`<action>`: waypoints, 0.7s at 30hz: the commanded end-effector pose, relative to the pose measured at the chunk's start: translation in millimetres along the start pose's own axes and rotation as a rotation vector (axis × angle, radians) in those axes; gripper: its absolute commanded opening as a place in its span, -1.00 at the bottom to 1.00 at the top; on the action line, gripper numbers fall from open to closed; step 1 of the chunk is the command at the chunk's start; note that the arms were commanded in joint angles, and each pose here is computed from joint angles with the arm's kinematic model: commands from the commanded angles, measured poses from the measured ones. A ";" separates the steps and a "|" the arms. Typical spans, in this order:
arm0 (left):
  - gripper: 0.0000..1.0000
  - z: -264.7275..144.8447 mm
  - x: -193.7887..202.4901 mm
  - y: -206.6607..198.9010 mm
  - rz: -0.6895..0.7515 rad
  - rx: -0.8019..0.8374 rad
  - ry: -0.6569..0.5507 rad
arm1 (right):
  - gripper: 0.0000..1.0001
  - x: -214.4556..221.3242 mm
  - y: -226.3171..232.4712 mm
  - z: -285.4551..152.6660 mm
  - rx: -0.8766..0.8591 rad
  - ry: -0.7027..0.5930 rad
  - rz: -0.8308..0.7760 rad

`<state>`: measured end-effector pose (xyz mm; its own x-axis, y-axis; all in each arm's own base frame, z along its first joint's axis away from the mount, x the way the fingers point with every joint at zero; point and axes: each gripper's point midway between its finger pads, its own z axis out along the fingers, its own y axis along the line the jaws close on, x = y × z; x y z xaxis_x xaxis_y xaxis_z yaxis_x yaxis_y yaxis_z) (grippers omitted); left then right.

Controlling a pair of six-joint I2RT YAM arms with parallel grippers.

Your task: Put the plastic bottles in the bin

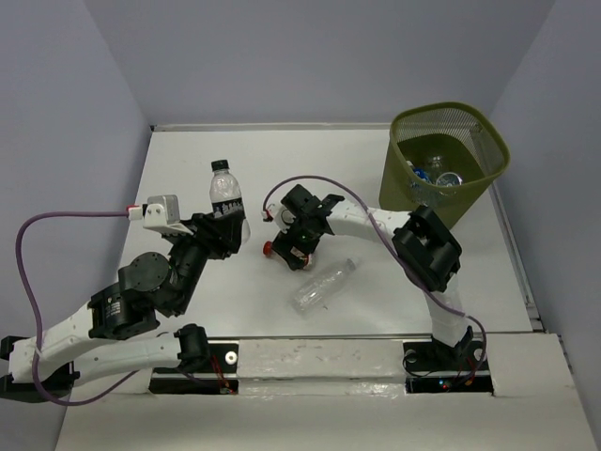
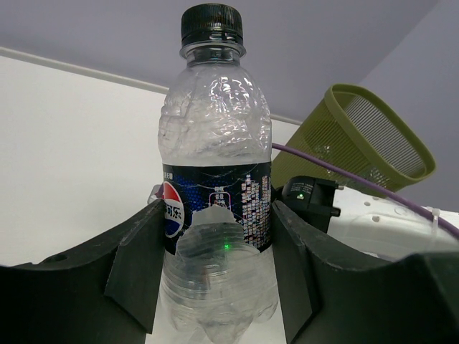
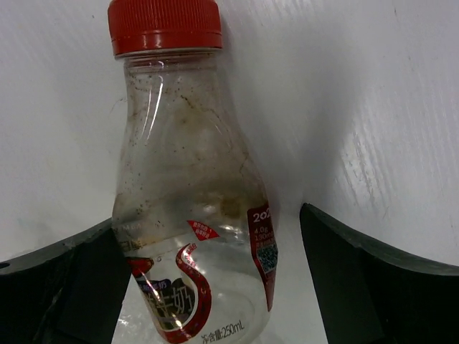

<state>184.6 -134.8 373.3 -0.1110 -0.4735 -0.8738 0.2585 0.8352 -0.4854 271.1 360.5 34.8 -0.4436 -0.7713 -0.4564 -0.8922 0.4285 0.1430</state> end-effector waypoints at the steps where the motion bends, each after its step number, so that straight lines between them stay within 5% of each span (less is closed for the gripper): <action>1: -0.51 -1.2 -19.7 4.6 -0.047 -0.035 -0.052 | 0.74 -35.9 -8.6 -3.6 0.041 -0.091 -0.052; 5: -0.51 -0.6 -18.0 5.7 -0.044 -0.042 -0.052 | 0.01 -53.8 -17.0 -6.0 0.089 -0.160 -0.051; 10: -0.51 0.4 -17.1 5.1 -0.043 -0.045 -0.052 | -0.48 -83.5 -26.5 -33.5 0.175 -0.276 -0.035; 14: -0.52 1.4 -15.8 1.6 -0.039 -0.034 -0.047 | -0.63 -114.3 -29.8 -90.1 0.266 -0.425 -0.011; 21: -0.52 5.6 -9.0 -16.0 -0.052 0.026 -0.026 | -0.81 -138.8 -68.1 -277.6 0.531 -0.806 0.146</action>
<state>185.1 -136.3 372.6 -0.1121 -0.4697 -0.8757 0.2575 0.8374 -0.4821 341.1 359.3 192.9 -0.3335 -0.5112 -0.7921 -0.7734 0.6288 -0.0801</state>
